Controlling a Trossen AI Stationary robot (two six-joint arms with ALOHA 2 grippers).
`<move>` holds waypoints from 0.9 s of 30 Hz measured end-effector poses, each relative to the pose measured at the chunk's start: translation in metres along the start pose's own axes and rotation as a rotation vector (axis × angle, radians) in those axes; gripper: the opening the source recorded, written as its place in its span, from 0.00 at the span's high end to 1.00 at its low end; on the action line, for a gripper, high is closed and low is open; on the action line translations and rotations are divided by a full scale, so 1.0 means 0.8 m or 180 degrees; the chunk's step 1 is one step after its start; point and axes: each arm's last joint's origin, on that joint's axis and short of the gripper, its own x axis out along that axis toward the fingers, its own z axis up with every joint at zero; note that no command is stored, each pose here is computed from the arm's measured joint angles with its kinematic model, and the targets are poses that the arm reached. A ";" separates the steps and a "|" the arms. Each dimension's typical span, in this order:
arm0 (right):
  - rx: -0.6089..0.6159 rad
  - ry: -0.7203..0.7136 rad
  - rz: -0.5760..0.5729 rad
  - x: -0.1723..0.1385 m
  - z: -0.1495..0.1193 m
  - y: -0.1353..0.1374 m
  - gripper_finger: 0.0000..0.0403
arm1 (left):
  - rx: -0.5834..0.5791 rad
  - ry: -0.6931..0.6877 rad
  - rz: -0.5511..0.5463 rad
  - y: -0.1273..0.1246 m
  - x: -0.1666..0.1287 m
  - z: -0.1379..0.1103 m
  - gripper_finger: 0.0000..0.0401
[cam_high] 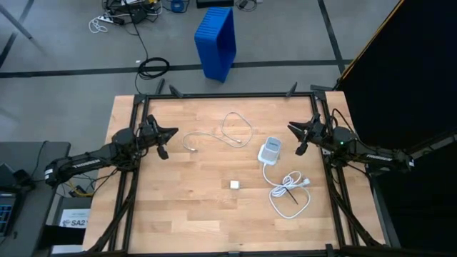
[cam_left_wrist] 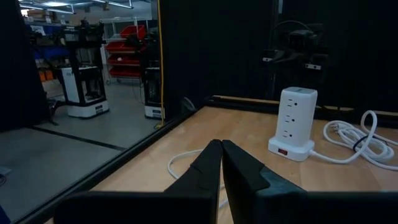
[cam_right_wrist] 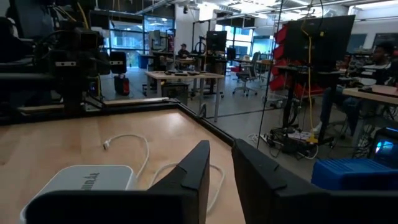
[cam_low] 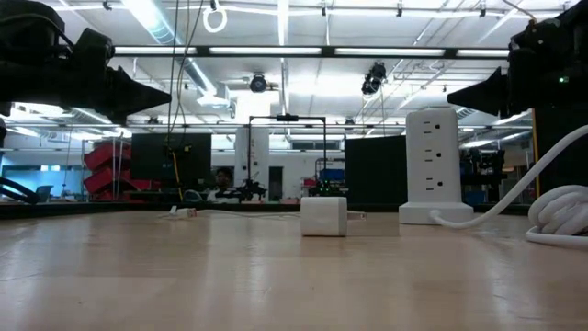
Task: Insert USB
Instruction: Return to Home Position
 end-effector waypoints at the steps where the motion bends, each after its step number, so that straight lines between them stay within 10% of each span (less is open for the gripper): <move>1: -0.0001 0.0000 0.0001 0.000 0.000 0.000 0.88 | 0.0000 0.0000 0.0000 0.000 0.000 0.000 1.00; 27: 0.0000 0.0000 0.0001 0.000 0.000 0.000 0.91 | 0.0000 0.0001 0.0000 0.000 0.000 0.000 1.00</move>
